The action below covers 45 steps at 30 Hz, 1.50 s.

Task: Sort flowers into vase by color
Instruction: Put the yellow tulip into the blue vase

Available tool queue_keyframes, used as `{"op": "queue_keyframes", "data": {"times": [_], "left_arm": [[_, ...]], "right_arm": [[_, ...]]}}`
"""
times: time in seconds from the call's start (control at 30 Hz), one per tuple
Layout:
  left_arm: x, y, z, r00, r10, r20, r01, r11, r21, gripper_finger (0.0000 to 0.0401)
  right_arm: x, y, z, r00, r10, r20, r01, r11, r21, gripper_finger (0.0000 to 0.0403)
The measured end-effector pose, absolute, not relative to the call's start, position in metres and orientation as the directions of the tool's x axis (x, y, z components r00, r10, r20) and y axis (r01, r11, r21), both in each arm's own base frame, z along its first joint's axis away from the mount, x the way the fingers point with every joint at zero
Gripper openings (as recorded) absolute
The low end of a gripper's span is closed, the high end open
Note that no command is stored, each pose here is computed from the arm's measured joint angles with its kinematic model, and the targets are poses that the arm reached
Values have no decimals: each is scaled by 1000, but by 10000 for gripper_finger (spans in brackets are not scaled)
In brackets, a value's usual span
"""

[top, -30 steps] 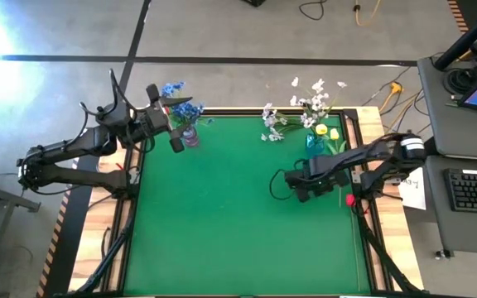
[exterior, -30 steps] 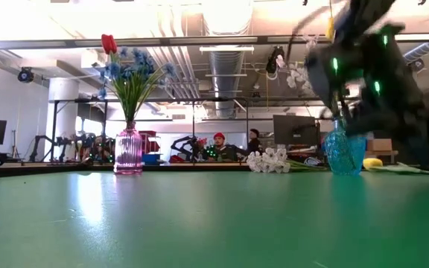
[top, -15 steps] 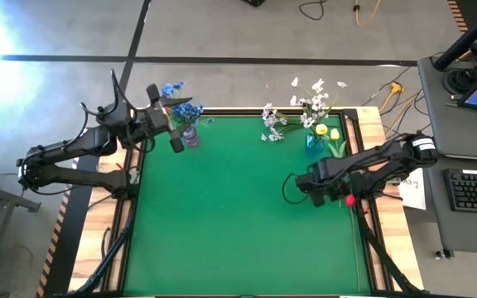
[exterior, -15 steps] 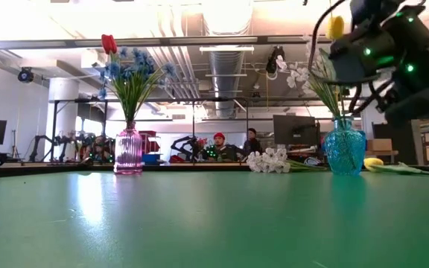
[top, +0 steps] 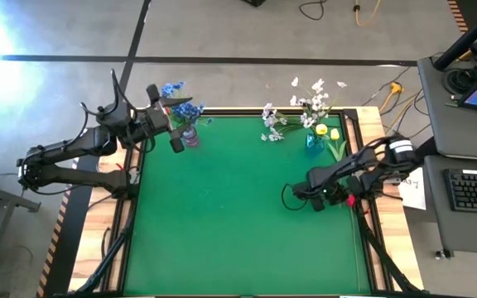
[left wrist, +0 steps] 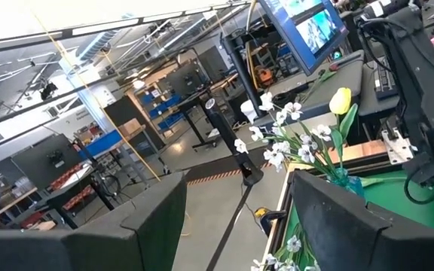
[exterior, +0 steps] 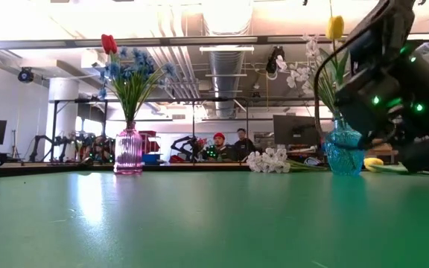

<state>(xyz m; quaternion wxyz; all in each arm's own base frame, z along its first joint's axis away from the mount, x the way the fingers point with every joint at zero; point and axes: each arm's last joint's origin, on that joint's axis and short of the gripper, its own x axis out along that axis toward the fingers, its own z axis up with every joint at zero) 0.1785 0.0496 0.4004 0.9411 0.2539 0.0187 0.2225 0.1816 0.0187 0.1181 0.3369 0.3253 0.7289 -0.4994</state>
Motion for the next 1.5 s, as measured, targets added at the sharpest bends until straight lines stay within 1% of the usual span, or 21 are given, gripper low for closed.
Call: {"op": "queue_keyframes", "data": {"times": [0.1,0.27,0.37,0.5,0.53,0.6,0.7,0.77,0.87,0.97,1.07,1.23,1.37,1.5], "left_arm": [[178,50,400,900,428,78,-409,772,486,229],[178,50,400,900,428,79,-410,772,487,229],[178,50,401,900,428,80,-410,771,486,229],[178,50,401,900,428,82,-411,771,486,229],[178,50,401,900,428,82,-411,771,486,229],[178,50,401,900,428,82,-411,771,486,229],[178,50,401,900,428,81,-411,771,486,229],[178,50,401,900,428,82,-411,771,486,229],[178,50,401,900,428,82,-411,771,486,229],[178,50,401,900,428,82,-411,769,489,229],[178,50,401,900,428,82,-410,768,492,229],[178,50,401,900,428,80,-409,768,493,229],[178,50,401,900,428,80,-409,768,493,229],[178,50,401,900,428,80,-409,769,492,229]], "right_arm": [[182,20,109,-597,143,-789,783,315,-536,9],[190,21,106,-564,149,-812,799,345,-492,9],[203,22,115,-496,133,-858,833,352,-427,9],[222,24,139,-341,61,-938,884,359,-298,9],[224,24,146,-317,59,-947,895,348,-278,9],[217,23,157,-348,51,-936,896,312,-316,9],[208,20,166,-371,-4,-929,901,242,-361,9],[199,17,167,-373,-32,-927,908,193,-372,9],[190,9,166,-343,-64,-937,929,121,-349,9],[179,-5,165,-358,-110,-927,931,37,-364,9],[174,-18,164,-356,-167,-919,934,-23,-358,9],[180,-34,162,-280,-257,-925,958,-18,-285,10],[180,-44,157,-307,-292,-906,951,-50,-306,24],[178,-50,150,-339,-289,-895,940,-85,-329,60]]}}
